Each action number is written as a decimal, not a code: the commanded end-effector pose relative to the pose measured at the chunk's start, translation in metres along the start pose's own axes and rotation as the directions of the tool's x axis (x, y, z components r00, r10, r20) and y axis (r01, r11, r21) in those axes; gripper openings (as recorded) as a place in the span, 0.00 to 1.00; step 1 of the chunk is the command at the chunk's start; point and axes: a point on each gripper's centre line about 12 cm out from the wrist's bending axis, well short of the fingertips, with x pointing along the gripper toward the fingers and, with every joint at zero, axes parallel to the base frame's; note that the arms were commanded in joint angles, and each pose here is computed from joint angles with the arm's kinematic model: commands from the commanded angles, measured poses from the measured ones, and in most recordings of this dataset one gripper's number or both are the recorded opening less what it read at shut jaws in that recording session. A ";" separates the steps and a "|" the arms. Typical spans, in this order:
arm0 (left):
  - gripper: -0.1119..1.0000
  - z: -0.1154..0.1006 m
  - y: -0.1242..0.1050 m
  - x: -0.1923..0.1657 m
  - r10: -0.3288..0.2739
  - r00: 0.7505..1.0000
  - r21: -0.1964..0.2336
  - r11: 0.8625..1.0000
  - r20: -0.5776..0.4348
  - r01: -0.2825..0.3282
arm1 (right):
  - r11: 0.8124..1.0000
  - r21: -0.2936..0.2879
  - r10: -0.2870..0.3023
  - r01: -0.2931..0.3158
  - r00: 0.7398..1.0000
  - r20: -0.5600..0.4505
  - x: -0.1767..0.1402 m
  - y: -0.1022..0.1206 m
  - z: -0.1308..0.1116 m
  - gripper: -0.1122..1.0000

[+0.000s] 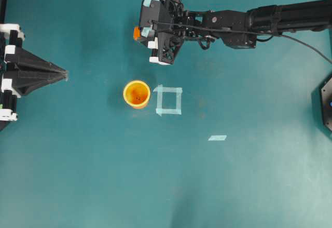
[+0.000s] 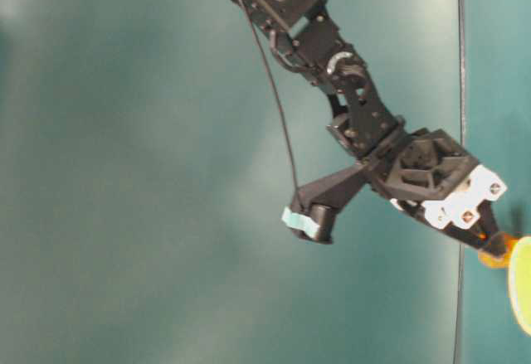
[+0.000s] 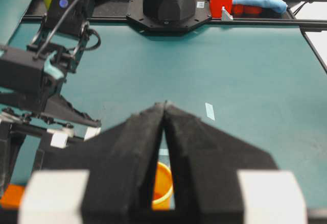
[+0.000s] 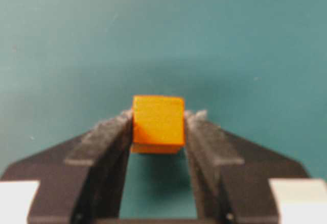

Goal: Move the block toward the cup with right arm.
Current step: 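Close the right gripper on the orange cube, then carry the held cube down toward the orange cup with the right gripper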

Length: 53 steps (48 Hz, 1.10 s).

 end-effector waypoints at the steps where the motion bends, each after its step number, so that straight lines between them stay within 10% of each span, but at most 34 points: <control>1: 0.17 0.009 0.000 0.002 0.002 1.000 0.001 1.000 0.026 -0.002 | 1.000 -0.007 -0.002 0.003 0.997 0.075 -0.020 0.003 0.032 0.47; 53: 0.17 0.010 0.000 0.002 0.002 1.000 -0.002 1.000 0.029 -0.002 | 0.986 -0.106 0.138 -0.128 0.985 0.103 -0.092 0.091 0.086 0.47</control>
